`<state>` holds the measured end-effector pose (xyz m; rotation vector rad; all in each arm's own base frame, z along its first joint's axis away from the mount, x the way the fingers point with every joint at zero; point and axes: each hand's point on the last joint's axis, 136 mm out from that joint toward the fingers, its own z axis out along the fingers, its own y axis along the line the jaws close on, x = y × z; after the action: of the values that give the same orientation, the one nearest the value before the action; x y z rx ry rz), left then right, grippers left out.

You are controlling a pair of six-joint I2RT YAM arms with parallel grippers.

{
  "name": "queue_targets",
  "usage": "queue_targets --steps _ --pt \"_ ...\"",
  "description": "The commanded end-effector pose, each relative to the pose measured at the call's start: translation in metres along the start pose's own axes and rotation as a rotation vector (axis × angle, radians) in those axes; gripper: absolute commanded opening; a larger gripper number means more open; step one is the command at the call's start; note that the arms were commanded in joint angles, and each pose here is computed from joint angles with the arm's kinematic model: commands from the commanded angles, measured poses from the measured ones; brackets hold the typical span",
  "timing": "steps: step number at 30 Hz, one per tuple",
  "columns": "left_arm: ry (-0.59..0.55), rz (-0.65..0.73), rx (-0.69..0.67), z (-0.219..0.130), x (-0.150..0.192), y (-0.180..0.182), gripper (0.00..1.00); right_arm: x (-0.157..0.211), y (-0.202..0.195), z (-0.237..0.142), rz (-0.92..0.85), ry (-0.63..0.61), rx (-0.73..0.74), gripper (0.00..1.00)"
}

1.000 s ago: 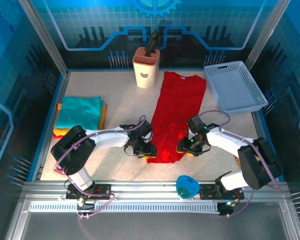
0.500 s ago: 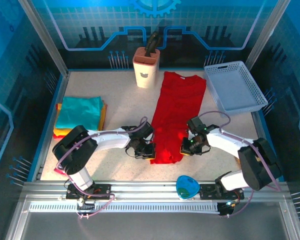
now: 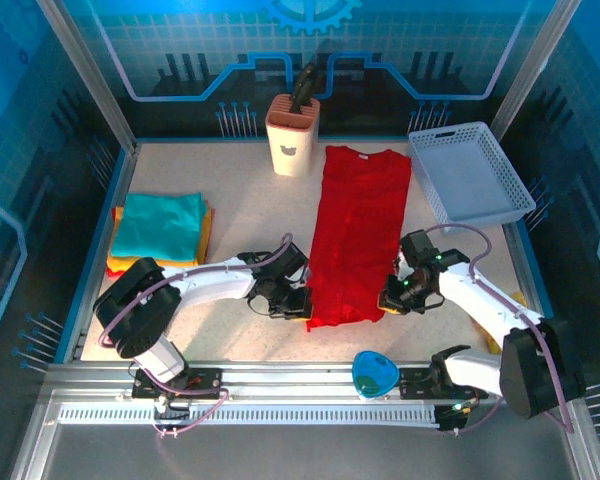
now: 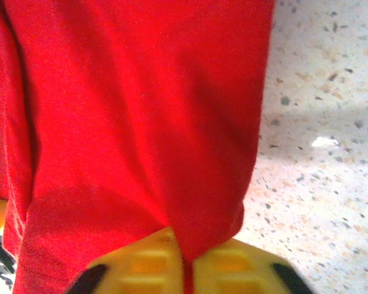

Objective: Fold and stack the t-shirts

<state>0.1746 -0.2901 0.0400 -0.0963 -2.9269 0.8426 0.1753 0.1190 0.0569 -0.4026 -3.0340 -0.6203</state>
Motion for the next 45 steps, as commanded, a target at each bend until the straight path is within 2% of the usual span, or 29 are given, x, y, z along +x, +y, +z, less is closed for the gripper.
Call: queue_targets --steps 1,2,3,4,5,6,7,9,17,25,33,40,45 --pt "0.057 0.019 -0.01 -0.007 0.015 0.0 0.07 0.01 -0.009 -0.008 -0.001 0.044 0.038 0.16" --pt "0.061 0.023 -0.016 -0.007 0.016 0.001 0.1 0.013 -0.011 -0.006 0.002 0.06 0.044 0.17" --pt "0.067 0.022 -0.023 -0.006 0.017 0.003 0.17 0.016 -0.014 -0.004 0.006 0.075 0.054 0.21" --pt "0.075 0.022 -0.029 -0.005 0.018 0.004 0.31 0.018 -0.015 -0.001 0.01 0.083 0.053 0.34" --pt "0.08 0.023 -0.038 -0.006 0.02 0.006 0.4 0.019 -0.014 -0.001 0.01 0.08 0.051 0.52" --pt "0.083 0.023 -0.05 -0.007 0.021 0.009 0.43 0.019 -0.016 -0.002 0.019 0.074 0.061 0.64" --pt "0.083 0.026 -0.065 -0.008 0.023 0.012 0.45 0.019 -0.019 -0.003 0.027 0.063 0.075 0.69" --pt "0.081 0.025 -0.081 -0.011 0.025 0.017 0.46 0.019 -0.023 -0.003 0.044 0.039 0.084 0.72" --pt "0.085 -0.023 -0.136 -0.008 0.024 0.031 0.43 0.031 -0.017 0.025 0.117 0.061 -0.025 0.67" --pt "0.068 -0.057 -0.151 -0.006 0.021 0.038 0.45 0.039 0.001 0.041 0.109 0.069 -0.093 0.65" --pt "0.091 -0.086 -0.116 0.015 0.014 0.036 0.41 0.03 0.021 0.045 0.076 0.049 -0.154 0.59" --pt "0.098 -0.086 -0.113 0.024 0.009 0.03 0.31 0.03 0.027 0.049 0.048 0.044 -0.125 0.55" --pt "0.084 -0.089 -0.112 0.019 0.006 0.026 0.3 0.029 0.022 0.038 0.037 -0.005 -0.057 0.56"
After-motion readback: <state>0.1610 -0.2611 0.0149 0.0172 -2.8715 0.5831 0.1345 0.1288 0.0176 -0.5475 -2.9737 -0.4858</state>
